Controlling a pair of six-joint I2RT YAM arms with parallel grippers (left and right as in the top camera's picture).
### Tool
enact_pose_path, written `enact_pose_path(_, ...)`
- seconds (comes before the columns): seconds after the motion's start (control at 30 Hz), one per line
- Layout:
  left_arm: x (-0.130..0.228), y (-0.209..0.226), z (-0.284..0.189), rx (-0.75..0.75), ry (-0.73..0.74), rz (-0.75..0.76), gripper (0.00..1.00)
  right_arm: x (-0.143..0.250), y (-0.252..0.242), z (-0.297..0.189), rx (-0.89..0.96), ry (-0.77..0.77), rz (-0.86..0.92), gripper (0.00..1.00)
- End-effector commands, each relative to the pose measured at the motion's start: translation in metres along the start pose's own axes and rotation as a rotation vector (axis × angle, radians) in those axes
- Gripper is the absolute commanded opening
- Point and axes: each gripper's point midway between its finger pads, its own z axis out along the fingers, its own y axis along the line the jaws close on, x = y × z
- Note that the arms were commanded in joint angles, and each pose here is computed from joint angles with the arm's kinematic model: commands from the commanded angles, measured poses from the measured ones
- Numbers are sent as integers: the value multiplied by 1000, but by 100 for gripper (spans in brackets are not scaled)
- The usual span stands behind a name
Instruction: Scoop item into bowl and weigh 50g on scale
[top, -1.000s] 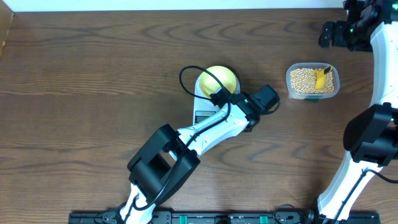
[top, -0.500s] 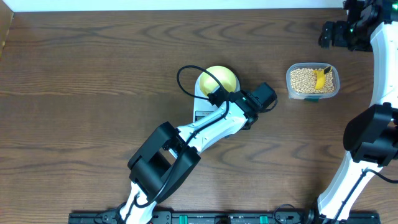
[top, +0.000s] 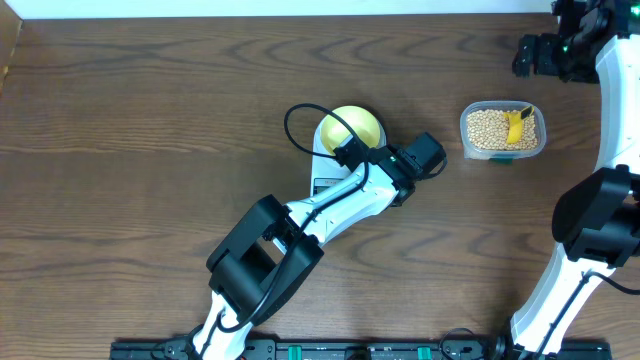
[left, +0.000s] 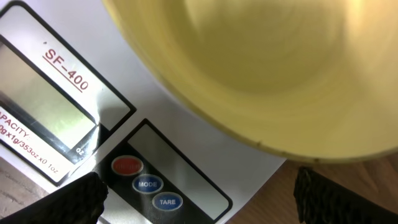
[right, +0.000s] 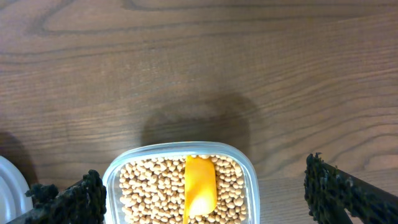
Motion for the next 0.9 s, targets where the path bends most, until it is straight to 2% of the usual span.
enact_pose_path(0.0, -7, 3, 9, -16, -44, -6, 98, -2, -3, 1, 5, -2, 15, 99)
enact_pose_path(0.33, -5, -3, 13, 10, -47, 21, 98, -2, -3, 1, 5, -2, 15, 99)
enact_pose_path(0.73, -1, 18, 27, -48, 21, -95, 97, -2, -3, 1, 5, -2, 15, 99)
enact_pose_path(0.87, 0, 10, 27, -16, 26, -53, 98, -2, -3, 1, 5, -2, 15, 99)
